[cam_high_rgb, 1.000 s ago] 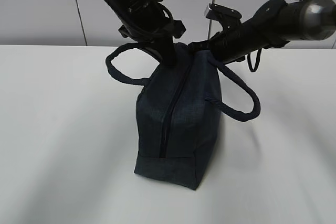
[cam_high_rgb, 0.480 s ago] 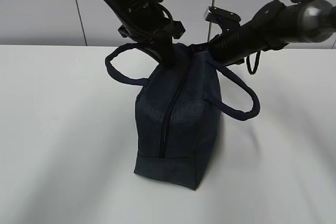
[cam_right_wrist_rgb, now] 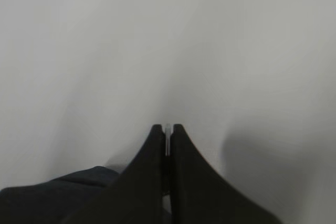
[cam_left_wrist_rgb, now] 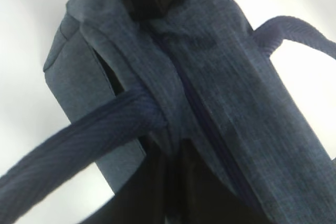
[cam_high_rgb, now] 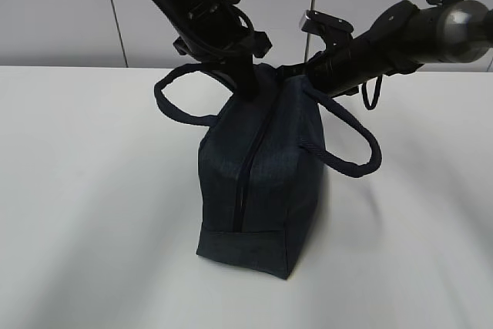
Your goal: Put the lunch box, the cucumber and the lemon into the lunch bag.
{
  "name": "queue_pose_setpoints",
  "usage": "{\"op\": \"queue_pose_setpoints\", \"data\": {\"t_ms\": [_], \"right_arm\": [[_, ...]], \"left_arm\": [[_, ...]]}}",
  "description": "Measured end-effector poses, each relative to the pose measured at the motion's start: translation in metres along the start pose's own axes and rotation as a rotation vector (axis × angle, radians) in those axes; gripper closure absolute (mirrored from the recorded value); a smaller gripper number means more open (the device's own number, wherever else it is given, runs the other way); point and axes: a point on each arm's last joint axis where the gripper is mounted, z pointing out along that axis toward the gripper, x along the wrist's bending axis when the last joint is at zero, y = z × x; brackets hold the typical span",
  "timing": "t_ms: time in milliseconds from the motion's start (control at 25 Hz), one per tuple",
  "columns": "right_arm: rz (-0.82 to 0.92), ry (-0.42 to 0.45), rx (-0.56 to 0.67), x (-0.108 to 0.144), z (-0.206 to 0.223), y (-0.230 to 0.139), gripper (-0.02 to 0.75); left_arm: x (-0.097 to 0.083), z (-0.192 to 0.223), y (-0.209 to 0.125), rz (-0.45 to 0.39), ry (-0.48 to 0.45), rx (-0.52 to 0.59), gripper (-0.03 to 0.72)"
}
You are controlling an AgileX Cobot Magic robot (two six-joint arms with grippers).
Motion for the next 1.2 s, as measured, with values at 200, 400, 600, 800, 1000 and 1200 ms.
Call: {"op": "queue_pose_setpoints", "data": {"t_ms": [200,400,600,800,1000,1200], "right_arm": [[0.000,0.001,0.001,0.000,0.000,0.000,0.731],[-0.001,0.003,0.005,0.000,-0.001,0.000,0.661],[-0.021,0.008,0.000,0.001,-0.003,0.006,0.500],[-0.041,0.013,-0.010,0.005,-0.011,0.012,0.340],[-0.086,0.025,-0.041,0.017,-0.035,0.025,0.315],[-0.128,0.040,-0.067,0.029,-0.064,0.038,0.314]], "left_arm": [[0.000,0.000,0.000,0.000,0.000,0.000,0.692],[-0.001,0.000,0.000,0.001,-0.001,0.002,0.692],[-0.001,0.000,0.000,0.003,-0.001,0.004,0.692],[-0.001,-0.001,-0.001,0.005,-0.002,0.009,0.692],[-0.001,-0.001,-0.001,0.005,-0.001,0.010,0.692],[-0.001,-0.001,-0.001,0.006,0.000,0.010,0.692]]}}
